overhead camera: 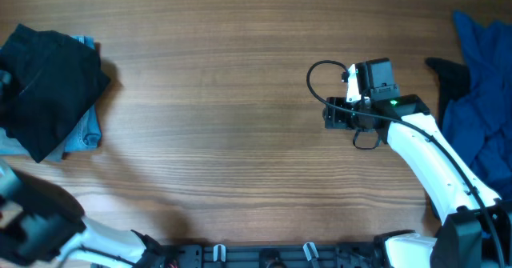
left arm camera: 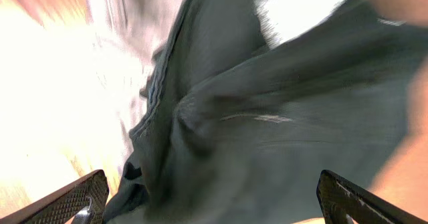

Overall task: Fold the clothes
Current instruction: 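Lower the black garment onto the grey shirt stack with the left gripper, then open the left gripper and lift it away from the stack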

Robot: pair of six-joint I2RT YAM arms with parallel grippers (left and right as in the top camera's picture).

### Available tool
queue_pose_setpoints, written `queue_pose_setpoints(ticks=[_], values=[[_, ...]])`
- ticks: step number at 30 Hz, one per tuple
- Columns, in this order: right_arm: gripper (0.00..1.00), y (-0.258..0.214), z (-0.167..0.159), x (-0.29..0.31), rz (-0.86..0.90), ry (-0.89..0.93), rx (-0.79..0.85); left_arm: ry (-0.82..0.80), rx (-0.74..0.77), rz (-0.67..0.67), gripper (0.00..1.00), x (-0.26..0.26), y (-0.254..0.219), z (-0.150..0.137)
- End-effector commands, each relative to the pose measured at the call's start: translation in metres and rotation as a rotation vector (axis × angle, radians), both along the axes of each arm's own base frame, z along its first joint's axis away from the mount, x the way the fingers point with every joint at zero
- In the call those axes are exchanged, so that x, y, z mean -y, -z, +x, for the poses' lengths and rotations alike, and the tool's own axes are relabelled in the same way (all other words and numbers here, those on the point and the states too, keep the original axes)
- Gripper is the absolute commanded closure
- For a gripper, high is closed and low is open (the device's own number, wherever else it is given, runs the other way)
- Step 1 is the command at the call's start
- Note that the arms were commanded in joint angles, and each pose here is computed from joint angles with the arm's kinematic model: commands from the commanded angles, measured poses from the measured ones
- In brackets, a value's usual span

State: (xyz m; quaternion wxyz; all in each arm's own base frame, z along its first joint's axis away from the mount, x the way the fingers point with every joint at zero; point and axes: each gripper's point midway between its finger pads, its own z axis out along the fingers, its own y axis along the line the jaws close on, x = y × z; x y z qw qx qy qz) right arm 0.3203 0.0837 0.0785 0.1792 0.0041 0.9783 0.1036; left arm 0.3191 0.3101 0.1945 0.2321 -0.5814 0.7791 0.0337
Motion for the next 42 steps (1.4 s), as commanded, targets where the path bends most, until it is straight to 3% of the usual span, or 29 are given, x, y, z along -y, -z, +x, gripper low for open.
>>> queue_pose_setpoints(ticks=[1,7,18,22,30,37,42], values=[[0.3,-0.012,0.007,0.002,-0.01,-0.001,0.04,0.01,0.238,0.189,0.0,0.01,-0.111,-0.003],[0.3,-0.012,0.007,0.002,-0.01,-0.001,0.038,0.109,0.366,0.171,0.0,0.028,-0.13,0.022],[0.3,-0.01,0.004,0.002,-0.013,-0.001,0.027,0.128,0.223,-0.053,0.0,0.002,-0.006,0.066],[0.3,-0.009,0.0,0.003,-0.016,-0.002,0.009,0.161,0.176,-0.048,0.0,-0.018,0.039,0.078],[0.3,-0.007,-0.004,0.004,-0.019,-0.002,-0.012,0.03,0.088,-0.102,0.0,-0.067,0.109,0.047],[0.3,-0.007,-0.005,0.004,-0.011,0.022,-0.019,-0.024,0.023,-0.184,0.0,-0.076,0.153,0.023],[0.3,-0.006,-0.005,0.004,-0.012,0.022,-0.021,-0.025,0.019,-0.217,0.0,-0.074,0.164,0.021]])
